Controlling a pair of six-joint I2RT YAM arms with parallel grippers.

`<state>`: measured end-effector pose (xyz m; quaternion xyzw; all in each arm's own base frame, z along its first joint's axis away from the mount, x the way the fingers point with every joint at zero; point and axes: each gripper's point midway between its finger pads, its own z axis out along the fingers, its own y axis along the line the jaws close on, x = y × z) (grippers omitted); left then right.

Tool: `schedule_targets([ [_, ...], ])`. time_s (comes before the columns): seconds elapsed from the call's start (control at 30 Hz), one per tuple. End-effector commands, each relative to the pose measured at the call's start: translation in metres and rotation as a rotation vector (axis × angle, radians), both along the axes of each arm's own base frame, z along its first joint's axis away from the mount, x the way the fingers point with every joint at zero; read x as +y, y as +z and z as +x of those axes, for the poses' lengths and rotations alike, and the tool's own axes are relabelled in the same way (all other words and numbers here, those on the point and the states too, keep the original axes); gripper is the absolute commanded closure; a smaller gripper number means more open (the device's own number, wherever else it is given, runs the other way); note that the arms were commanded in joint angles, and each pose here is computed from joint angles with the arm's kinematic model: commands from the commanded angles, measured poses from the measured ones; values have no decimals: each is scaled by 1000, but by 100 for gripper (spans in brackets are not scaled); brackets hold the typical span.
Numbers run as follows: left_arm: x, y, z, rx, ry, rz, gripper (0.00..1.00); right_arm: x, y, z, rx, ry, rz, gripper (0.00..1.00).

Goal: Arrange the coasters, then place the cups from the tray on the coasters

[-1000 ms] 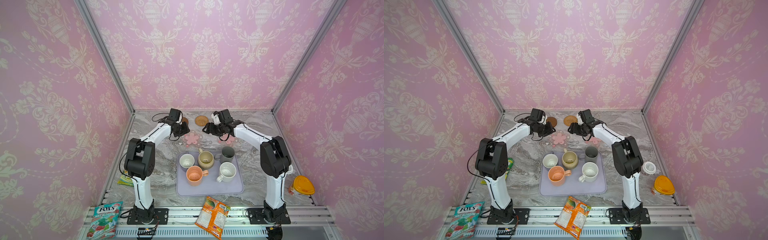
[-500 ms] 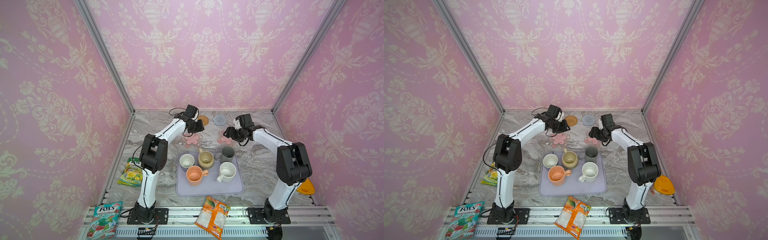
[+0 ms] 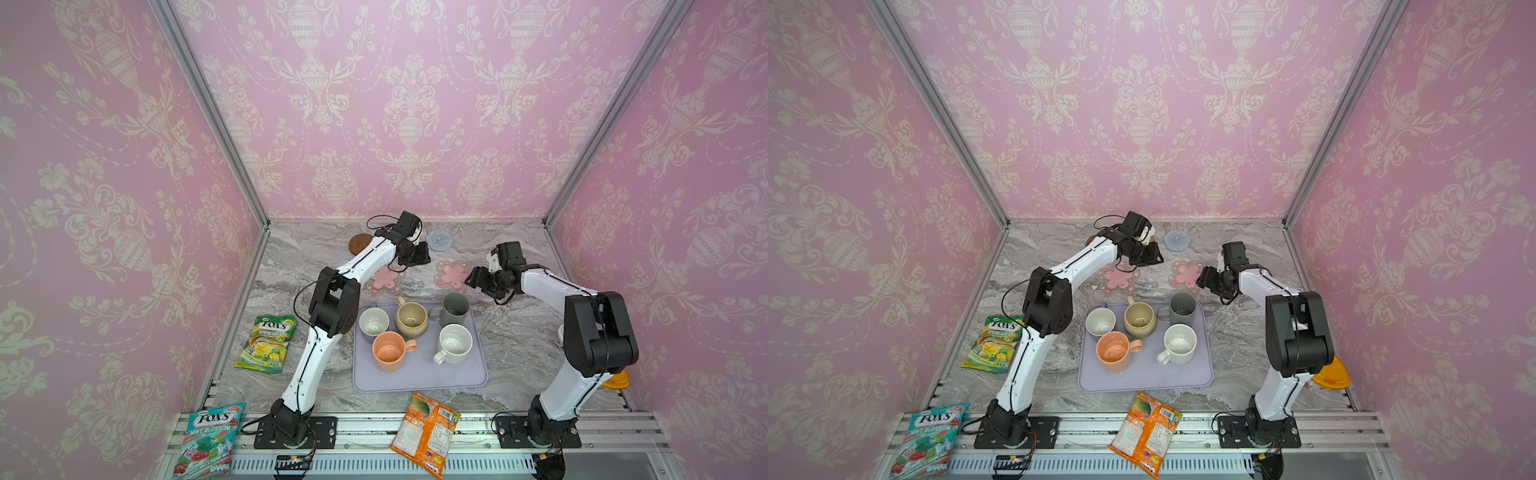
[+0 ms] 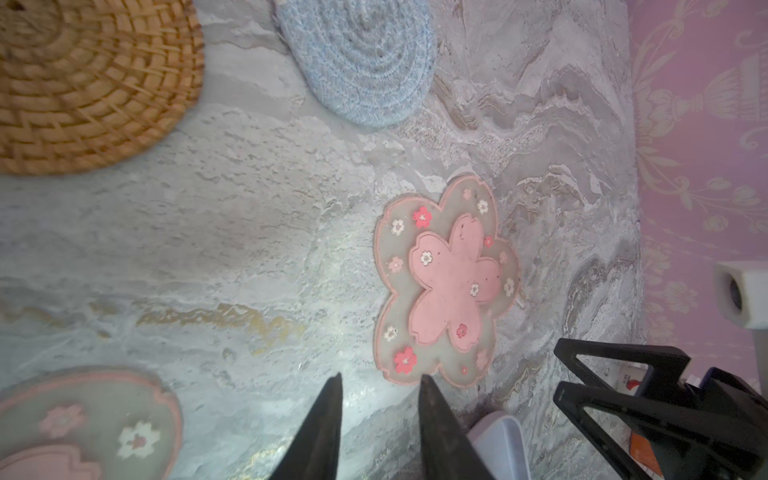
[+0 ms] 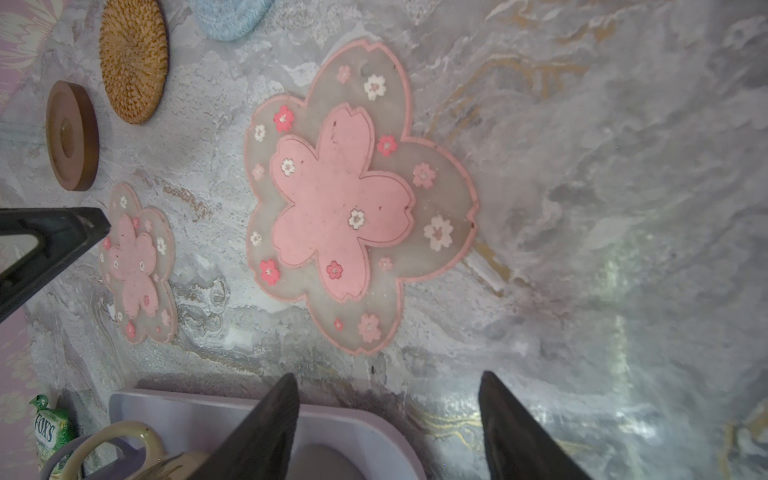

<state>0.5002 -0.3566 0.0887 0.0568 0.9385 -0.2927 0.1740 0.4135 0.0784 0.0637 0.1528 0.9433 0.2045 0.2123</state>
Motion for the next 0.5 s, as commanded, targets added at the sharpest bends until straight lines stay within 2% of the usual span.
schedule_targets([
  [0.0,-13,-8,-6,16,-58,5,66,-2,-3,1,-10,-3,16,30],
  [0.47,-29,-36,-2,56,-51,2,66,6,-29,14,12,-45,116,30],
])
